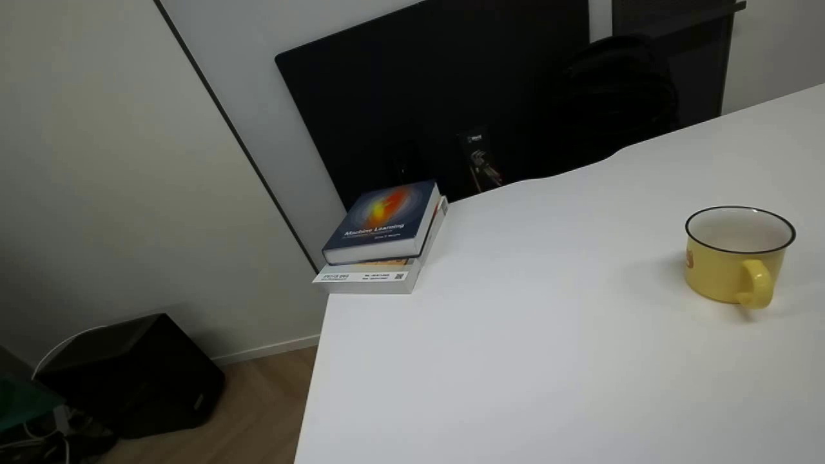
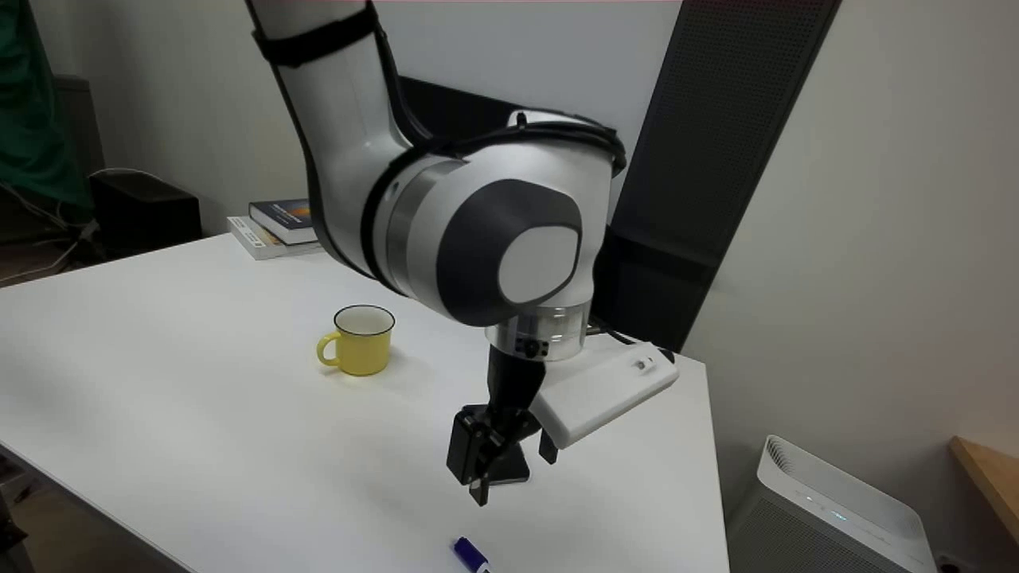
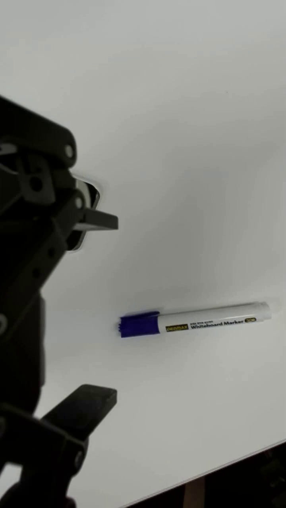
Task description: Put the marker into the cup, put it back on the table then back into the cup again.
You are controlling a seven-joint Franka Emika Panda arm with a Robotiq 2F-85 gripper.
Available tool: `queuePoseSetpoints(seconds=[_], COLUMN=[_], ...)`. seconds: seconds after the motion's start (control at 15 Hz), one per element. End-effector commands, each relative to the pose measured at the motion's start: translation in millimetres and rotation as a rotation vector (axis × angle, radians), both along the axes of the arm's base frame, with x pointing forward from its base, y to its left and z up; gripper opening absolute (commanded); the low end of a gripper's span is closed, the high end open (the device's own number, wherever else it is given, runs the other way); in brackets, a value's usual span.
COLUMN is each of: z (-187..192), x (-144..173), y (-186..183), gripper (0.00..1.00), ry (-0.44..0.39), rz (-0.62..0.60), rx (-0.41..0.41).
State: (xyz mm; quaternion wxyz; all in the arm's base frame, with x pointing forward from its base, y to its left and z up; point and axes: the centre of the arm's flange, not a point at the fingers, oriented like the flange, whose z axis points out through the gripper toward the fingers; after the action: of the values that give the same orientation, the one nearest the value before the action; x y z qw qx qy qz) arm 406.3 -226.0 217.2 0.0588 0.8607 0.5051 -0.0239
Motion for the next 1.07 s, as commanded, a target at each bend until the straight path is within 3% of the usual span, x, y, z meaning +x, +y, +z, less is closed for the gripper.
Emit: queuePoseSetpoints(seconds=[0.0, 1.0], z=[-18, -84], x=[11, -7], y=[-17, -4], gripper=[1.00, 1.00], ry=[0.031, 0.060], rz=[0.069, 0.138], rx=[0.014, 0.044])
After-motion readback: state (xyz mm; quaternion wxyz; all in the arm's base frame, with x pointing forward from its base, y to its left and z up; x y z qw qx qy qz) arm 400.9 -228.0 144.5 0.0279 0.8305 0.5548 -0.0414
